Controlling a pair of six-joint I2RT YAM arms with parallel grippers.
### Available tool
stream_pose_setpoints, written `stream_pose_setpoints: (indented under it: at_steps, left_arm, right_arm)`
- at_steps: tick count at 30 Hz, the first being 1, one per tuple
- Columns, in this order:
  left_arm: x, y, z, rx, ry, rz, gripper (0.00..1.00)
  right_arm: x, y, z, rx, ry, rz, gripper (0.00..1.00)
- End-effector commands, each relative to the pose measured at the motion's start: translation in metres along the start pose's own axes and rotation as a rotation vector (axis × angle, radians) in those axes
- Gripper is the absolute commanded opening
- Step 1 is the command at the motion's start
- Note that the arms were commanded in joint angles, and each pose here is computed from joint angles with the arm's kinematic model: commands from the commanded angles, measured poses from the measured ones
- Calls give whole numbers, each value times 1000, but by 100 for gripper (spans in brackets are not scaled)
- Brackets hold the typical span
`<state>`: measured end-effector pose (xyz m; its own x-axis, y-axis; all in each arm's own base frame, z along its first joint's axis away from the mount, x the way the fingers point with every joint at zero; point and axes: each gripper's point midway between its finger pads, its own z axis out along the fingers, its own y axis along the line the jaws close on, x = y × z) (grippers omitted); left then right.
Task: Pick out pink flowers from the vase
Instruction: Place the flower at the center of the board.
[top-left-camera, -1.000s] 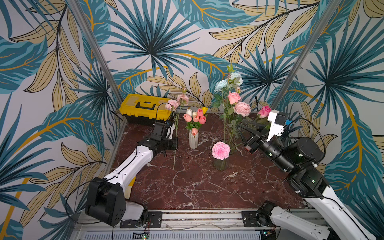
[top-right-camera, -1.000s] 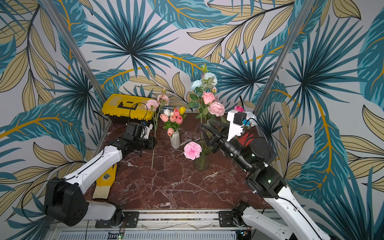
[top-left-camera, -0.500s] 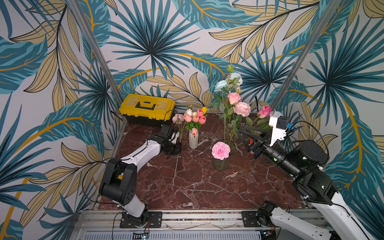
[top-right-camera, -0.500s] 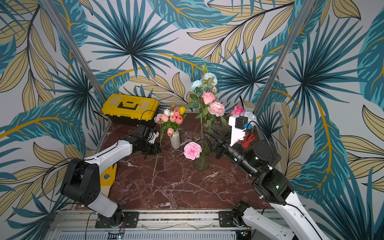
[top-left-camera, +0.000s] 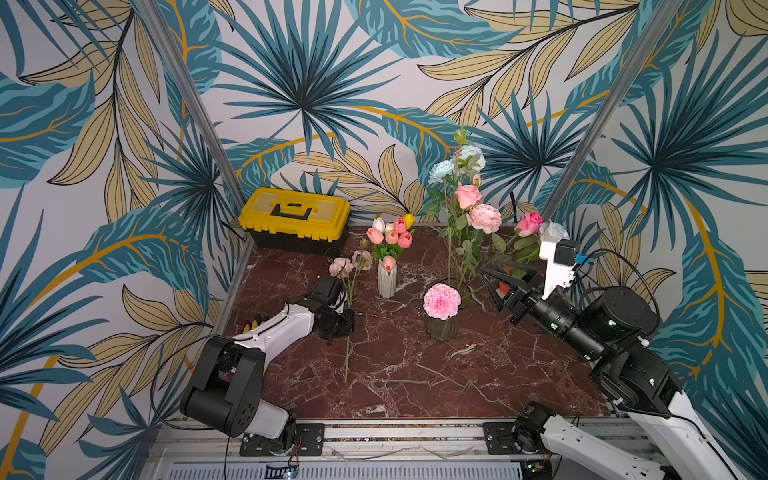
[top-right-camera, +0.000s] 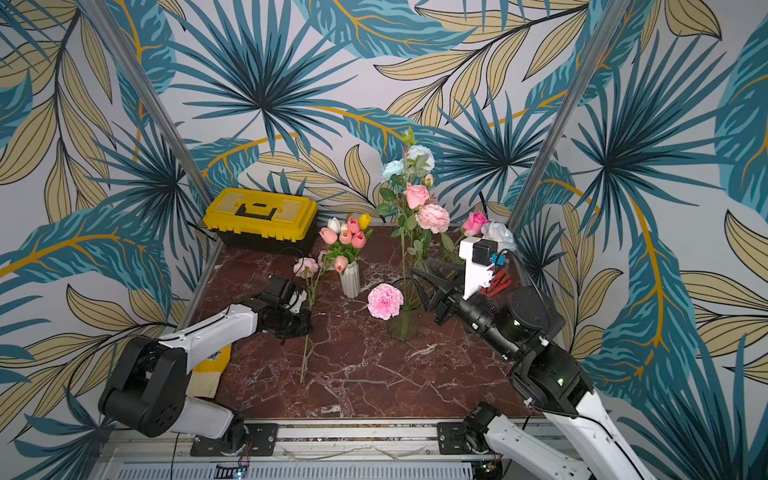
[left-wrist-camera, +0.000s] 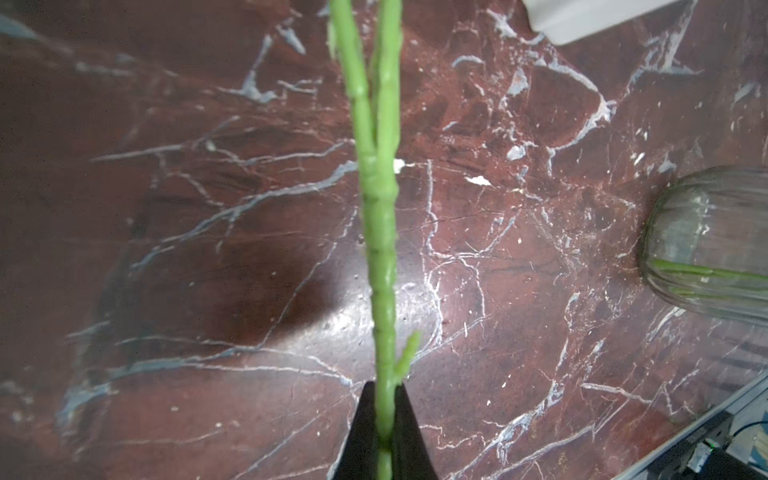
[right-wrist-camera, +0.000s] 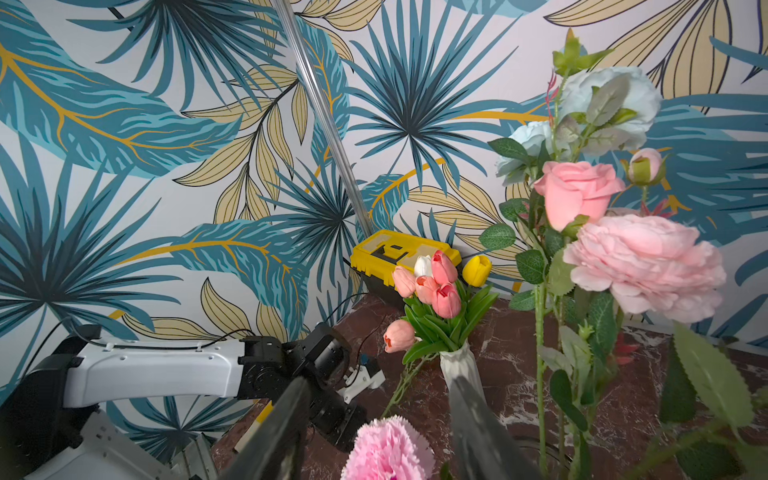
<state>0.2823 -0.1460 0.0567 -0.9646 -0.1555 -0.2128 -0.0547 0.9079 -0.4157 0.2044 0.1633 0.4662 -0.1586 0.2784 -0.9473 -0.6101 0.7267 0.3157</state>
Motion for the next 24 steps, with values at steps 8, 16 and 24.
stream_pose_setpoints:
  at_steps: [8,16,24]
  left_arm:
    - [3,41,10,-177,16,-85,4]
    - [0,45,4,-216,-1,-98,20]
    - [-5,33,-42,-189,-120,-91,53]
  right_arm:
    - [21,-12,3,54,71,-29,55]
    - [23,-18,-1,84,75,-34,56]
    - [12,-33,-20,201,105,-97,56]
